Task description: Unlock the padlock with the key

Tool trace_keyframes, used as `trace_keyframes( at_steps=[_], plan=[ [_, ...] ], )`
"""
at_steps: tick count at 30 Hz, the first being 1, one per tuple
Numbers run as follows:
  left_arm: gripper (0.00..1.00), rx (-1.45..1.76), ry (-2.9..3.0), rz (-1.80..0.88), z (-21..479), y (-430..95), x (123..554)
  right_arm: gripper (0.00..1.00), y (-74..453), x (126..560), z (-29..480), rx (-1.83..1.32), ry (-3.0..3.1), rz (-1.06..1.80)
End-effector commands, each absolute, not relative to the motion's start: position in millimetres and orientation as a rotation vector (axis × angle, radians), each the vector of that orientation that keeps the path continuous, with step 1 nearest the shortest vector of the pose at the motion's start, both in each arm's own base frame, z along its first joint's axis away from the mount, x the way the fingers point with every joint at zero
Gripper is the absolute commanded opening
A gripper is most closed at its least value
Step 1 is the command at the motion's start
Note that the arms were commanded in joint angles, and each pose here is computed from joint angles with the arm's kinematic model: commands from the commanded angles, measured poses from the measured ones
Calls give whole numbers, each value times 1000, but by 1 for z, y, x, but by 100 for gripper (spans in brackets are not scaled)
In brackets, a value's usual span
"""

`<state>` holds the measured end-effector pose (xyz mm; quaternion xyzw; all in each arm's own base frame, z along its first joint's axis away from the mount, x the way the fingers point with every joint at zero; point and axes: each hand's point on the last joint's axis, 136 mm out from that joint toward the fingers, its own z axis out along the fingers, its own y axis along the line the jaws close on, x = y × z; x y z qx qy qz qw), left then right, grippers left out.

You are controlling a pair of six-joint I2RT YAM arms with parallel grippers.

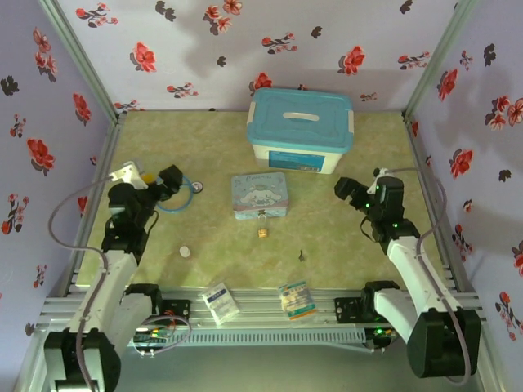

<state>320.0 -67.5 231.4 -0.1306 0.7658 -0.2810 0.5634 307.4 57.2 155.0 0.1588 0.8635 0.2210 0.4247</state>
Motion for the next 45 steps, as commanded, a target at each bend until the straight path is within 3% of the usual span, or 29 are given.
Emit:
trace_keyframes(
  at_steps=[1,6,18,23,32,45],
  plan=[
    [100,-324,1934,-841,216,-110,287,98,94,273,133,332,2324,669],
    [100,-211,2070,-931,196,-158,252,93,128,234,97,192,2524,607],
    [100,-26,2172,-1039,171,-255,201,64,161,167,56,-98,2727,356],
    [100,-92,2161,-1118,157,-266,196,52,180,159,41,-135,2738,373],
    [100,-116,2185,-1094,149,-262,194,44,187,151,21,-174,2772,299],
    [100,-185,2176,-1073,138,-252,196,24,188,144,4,-235,2778,223]
  ],
)
